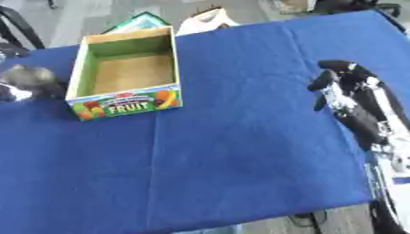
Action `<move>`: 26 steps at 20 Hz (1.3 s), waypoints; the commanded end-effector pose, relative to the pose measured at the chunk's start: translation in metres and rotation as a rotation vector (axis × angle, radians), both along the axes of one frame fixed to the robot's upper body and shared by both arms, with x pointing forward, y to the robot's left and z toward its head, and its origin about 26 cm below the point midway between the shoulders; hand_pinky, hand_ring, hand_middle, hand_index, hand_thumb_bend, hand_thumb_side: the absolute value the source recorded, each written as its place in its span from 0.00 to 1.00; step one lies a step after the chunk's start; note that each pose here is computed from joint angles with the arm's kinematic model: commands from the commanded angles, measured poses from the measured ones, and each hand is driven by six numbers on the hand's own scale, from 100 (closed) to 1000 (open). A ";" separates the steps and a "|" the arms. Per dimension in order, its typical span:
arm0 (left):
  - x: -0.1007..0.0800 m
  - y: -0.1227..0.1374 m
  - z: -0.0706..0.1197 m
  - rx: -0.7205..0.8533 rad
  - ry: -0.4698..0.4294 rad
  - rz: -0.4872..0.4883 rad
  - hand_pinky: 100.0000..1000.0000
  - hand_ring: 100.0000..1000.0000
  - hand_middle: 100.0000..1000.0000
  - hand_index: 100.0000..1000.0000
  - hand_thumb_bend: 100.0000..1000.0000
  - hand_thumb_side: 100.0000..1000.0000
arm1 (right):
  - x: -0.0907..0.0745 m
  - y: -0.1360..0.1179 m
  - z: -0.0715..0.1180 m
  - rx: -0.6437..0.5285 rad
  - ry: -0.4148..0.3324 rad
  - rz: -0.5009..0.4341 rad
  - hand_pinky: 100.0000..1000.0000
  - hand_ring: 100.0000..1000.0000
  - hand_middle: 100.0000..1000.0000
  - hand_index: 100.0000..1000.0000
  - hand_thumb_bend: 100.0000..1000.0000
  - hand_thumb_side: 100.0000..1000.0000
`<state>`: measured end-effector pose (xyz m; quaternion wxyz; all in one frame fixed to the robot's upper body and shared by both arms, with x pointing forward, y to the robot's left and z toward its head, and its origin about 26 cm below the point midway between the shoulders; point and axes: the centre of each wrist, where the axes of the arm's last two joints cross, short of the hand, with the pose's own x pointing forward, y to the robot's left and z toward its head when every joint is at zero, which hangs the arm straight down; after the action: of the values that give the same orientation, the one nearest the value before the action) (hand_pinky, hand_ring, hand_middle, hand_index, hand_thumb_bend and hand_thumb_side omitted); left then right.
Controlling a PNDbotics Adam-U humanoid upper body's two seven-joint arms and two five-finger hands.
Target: Pick up objects on the table and place them in the box.
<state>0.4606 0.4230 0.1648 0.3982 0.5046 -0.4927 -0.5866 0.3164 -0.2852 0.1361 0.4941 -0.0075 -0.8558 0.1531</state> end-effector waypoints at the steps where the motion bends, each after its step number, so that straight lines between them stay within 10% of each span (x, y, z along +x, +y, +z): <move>1: -0.002 0.009 0.017 0.008 -0.044 0.015 0.73 0.75 0.72 0.87 0.47 0.39 | 0.000 -0.001 0.009 -0.017 -0.034 0.004 0.30 0.56 0.47 0.73 0.00 0.37; 15: -0.002 0.007 0.003 0.026 -0.091 0.017 0.59 0.56 0.52 0.75 0.34 0.30 | 0.001 -0.001 0.012 -0.023 -0.044 0.000 0.30 0.56 0.47 0.73 0.00 0.36; 26: -0.004 0.008 -0.001 -0.001 -0.118 0.010 0.13 0.16 0.10 0.36 0.08 0.15 | 0.001 -0.002 0.010 -0.021 -0.038 -0.002 0.30 0.56 0.47 0.73 0.00 0.36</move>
<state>0.4573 0.4239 0.1470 0.3839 0.5234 -0.5062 -0.5679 0.3173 -0.2848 0.1380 0.4900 -0.0102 -0.8574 0.1571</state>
